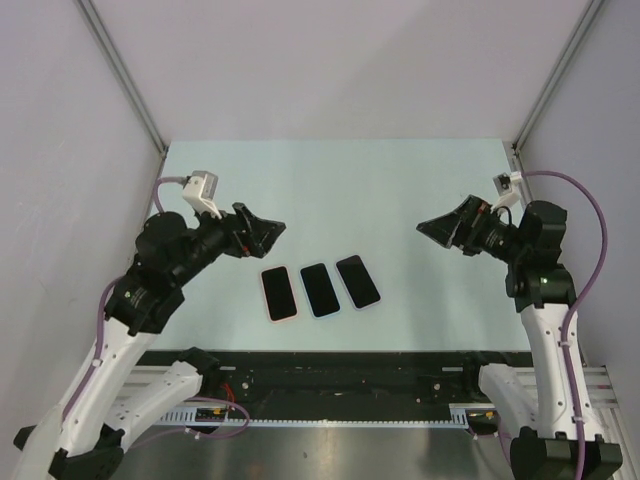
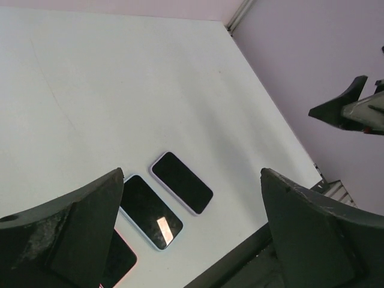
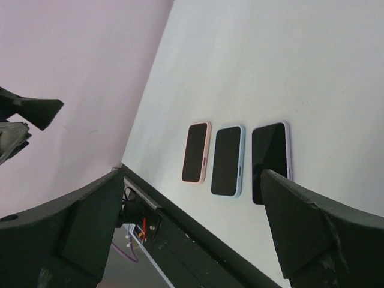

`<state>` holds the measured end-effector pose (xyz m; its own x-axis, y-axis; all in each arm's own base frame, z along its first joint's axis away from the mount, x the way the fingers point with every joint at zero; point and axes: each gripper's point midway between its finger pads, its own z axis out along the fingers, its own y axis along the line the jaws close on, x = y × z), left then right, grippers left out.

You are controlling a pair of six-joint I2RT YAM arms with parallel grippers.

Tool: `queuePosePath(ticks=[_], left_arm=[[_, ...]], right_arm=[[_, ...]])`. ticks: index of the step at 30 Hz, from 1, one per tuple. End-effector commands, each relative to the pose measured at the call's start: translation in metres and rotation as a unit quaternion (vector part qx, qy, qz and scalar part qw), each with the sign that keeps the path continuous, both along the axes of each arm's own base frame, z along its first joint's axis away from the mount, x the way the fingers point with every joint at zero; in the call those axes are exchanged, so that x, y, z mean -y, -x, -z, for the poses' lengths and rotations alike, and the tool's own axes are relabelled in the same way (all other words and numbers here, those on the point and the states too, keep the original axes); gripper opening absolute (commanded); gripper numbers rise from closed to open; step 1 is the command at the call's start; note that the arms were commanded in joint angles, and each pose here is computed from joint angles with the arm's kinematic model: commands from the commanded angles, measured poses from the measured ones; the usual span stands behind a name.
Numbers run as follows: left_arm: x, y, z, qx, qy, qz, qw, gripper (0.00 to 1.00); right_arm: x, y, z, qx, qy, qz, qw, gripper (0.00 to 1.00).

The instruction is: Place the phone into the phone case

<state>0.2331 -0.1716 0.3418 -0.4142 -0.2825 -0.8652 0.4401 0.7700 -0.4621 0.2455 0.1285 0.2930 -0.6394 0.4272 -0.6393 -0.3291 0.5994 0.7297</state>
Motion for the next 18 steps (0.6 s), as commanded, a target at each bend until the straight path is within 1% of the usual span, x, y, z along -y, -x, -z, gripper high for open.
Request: queuePosePath(ticks=[1, 6, 10, 18], left_arm=[[0.005, 0.004, 0.001, 0.033, -0.013, 0.029, 0.999, 1.00], [0.000, 0.011, 0.002, 0.072, -0.021, 0.034, 0.997, 1.00], [0.002, 0.010, 0.009, 0.066, -0.024, 0.039, 0.997, 1.00], [0.006, 0.007, 0.012, 0.073, -0.019, 0.046, 0.996, 1.00]], right_arm=[[-0.003, 0.012, -0.044, 0.077, -0.006, -0.008, 0.997, 1.00], [0.003, 0.017, -0.045, 0.085, 0.005, 0.015, 0.996, 1.00], [0.006, 0.016, -0.047, 0.099, 0.018, 0.026, 0.995, 1.00], [0.011, 0.013, -0.039, 0.093, 0.034, 0.037, 0.994, 1.00]])
